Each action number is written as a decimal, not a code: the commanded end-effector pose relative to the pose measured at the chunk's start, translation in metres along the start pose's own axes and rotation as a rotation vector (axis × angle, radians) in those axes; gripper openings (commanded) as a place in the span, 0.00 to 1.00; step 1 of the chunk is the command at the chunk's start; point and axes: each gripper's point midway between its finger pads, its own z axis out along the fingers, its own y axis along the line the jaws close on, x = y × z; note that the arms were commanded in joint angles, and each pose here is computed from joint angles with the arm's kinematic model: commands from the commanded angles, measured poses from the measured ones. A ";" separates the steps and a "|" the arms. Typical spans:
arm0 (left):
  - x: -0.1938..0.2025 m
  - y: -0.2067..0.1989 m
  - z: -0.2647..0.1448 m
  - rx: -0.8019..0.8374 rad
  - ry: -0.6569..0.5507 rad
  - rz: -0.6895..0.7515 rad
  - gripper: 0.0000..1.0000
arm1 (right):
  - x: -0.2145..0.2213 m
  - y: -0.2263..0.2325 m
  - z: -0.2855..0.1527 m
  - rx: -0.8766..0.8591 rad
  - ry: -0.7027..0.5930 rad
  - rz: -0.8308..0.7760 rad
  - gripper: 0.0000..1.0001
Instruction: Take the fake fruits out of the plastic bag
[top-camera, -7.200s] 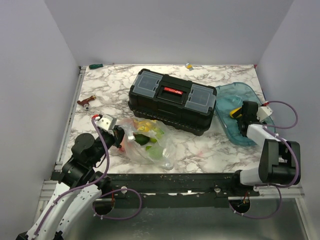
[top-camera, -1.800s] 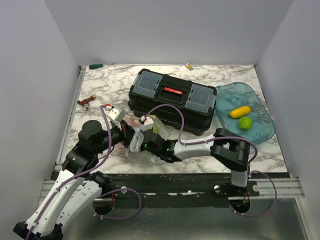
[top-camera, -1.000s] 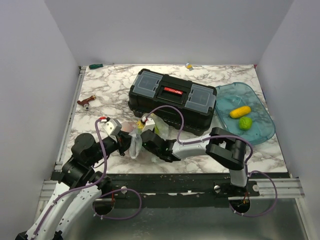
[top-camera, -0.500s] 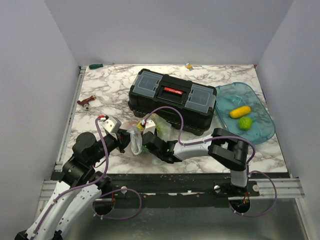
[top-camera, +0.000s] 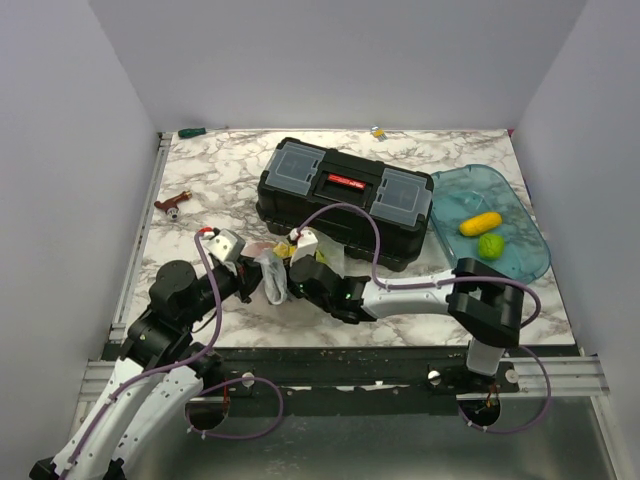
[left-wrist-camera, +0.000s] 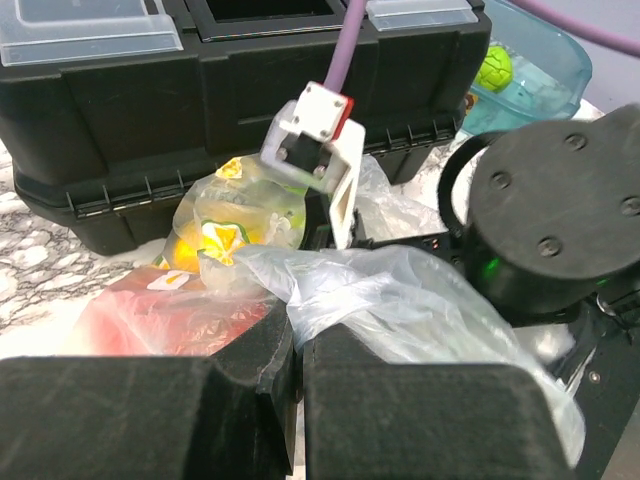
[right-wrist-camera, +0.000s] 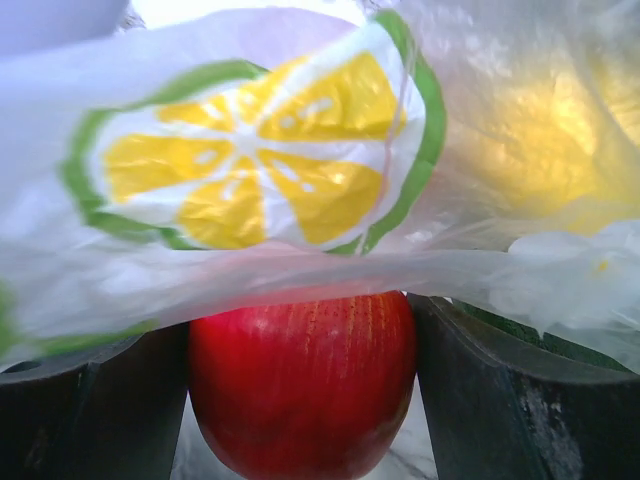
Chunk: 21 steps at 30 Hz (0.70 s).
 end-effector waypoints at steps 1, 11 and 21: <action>-0.007 0.003 0.000 -0.016 -0.020 0.018 0.00 | -0.027 0.006 -0.016 -0.011 -0.078 0.026 0.46; -0.008 0.009 0.000 -0.050 -0.024 0.018 0.00 | -0.071 -0.007 -0.068 0.002 -0.218 0.092 0.35; -0.008 0.013 0.000 -0.071 -0.020 0.013 0.00 | -0.106 -0.035 -0.121 0.071 -0.343 0.111 0.33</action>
